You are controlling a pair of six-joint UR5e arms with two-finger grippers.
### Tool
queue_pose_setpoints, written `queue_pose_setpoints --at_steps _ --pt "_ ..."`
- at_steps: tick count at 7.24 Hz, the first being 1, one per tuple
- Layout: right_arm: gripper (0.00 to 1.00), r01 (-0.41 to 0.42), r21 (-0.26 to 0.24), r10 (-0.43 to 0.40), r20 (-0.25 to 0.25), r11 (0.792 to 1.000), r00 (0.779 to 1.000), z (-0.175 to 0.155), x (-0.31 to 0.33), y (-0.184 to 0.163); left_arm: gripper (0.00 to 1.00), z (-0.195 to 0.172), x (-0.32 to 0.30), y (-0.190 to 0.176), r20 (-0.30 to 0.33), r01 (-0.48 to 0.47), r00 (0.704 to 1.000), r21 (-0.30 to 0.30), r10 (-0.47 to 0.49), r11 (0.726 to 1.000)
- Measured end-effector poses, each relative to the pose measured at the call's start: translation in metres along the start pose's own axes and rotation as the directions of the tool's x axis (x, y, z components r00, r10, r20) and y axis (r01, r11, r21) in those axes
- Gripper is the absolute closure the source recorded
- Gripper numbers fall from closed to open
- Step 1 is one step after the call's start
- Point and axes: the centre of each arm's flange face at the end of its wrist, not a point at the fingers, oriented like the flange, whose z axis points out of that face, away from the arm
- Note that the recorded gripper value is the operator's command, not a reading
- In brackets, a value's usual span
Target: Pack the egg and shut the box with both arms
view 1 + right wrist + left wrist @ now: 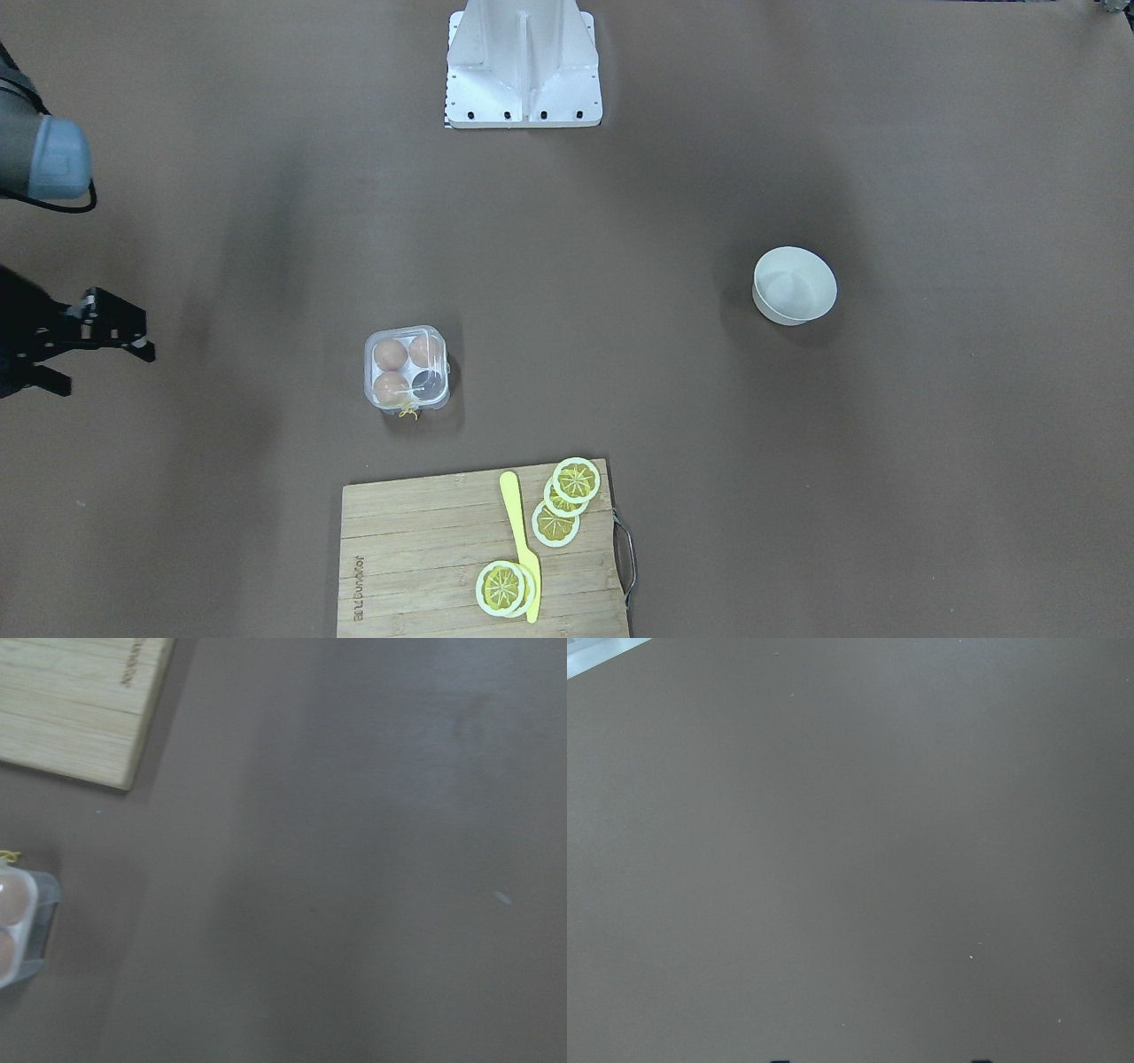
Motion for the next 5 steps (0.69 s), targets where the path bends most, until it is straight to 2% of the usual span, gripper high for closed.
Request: queue_pose_setpoints --at_steps 2,3,5 --pt "0.0 0.01 -0.026 -0.012 -0.08 1.0 0.997 -0.047 0.092 0.022 0.25 -0.003 -0.024 0.01 -0.021 0.056 0.998 0.006 -0.056 0.998" --pt "0.0 -0.01 -0.039 0.005 -0.112 0.999 0.994 -0.067 0.128 0.036 0.24 -0.006 -0.039 0.017 -0.034 0.09 0.995 0.012 -0.09 0.996" --pt "0.0 -0.057 -0.063 0.047 -0.146 0.996 0.988 -0.088 0.188 0.073 0.25 -0.024 -0.064 0.032 -0.041 0.176 0.984 0.015 -0.176 0.984"
